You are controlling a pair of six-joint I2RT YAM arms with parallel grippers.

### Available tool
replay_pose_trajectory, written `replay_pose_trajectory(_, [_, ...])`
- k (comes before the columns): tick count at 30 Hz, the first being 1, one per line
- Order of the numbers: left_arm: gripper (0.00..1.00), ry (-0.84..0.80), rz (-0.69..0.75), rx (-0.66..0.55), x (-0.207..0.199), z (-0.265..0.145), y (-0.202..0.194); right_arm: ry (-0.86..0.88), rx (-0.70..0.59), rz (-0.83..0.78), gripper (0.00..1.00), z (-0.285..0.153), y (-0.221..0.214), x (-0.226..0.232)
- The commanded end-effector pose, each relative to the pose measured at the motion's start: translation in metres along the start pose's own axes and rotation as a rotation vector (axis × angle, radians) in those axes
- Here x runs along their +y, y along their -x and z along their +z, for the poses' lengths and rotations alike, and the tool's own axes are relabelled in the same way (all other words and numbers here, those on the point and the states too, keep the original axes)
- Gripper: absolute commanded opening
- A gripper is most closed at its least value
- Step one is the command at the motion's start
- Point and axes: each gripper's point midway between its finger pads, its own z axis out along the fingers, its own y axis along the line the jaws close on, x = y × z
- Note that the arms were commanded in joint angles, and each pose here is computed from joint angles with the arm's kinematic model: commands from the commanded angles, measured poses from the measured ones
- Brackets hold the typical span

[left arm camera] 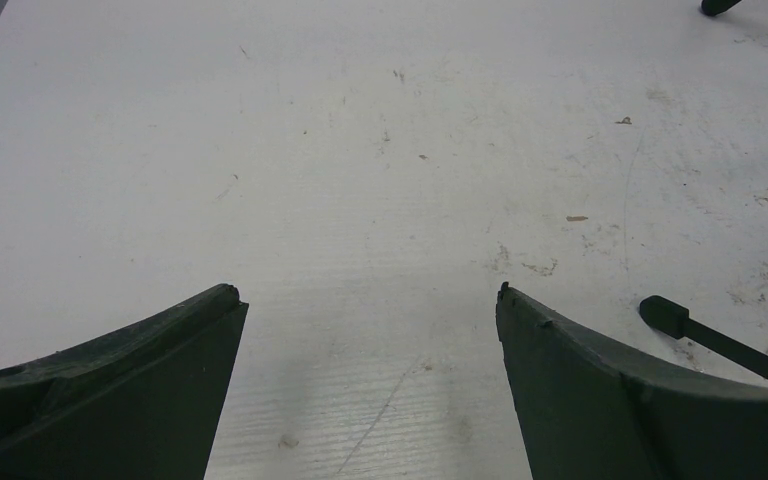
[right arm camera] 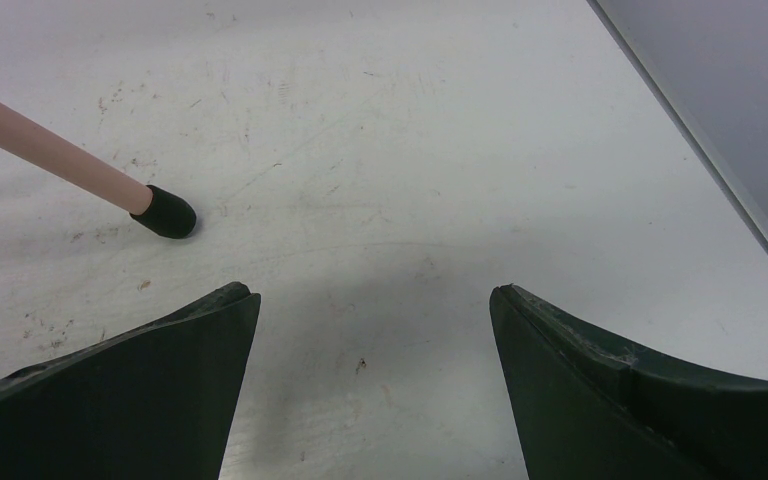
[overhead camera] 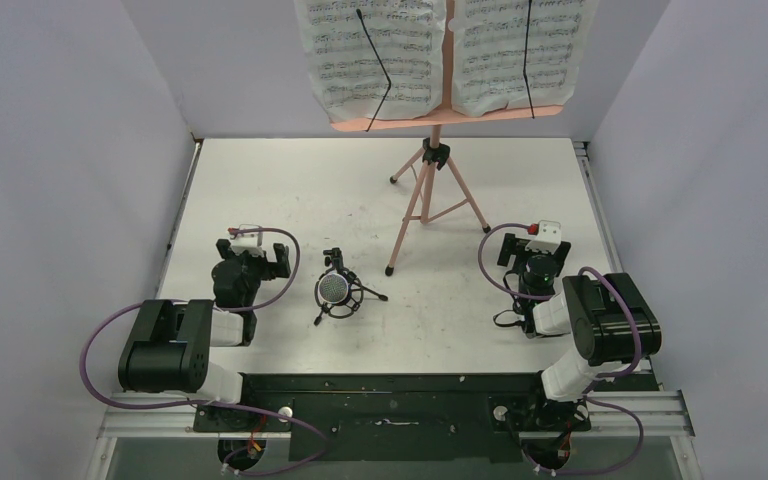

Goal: Set up the instrument practice props

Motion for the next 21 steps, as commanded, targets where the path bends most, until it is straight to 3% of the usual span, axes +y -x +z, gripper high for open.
replay_pose_trajectory(1, [0.96, 0.0, -0.006, -0.066, 0.0021, 0.0072, 0.0212, 0.024, -0.048, 0.003, 0.9, 0.0032, 0.0137, 0.0061])
replay_pose_trajectory(21, [0.96, -0.004, -0.006, -0.064, 0.0012, 0.0078, 0.0212, 0.023, -0.046, 0.003, 0.9, 0.0032, 0.0132, 0.0058])
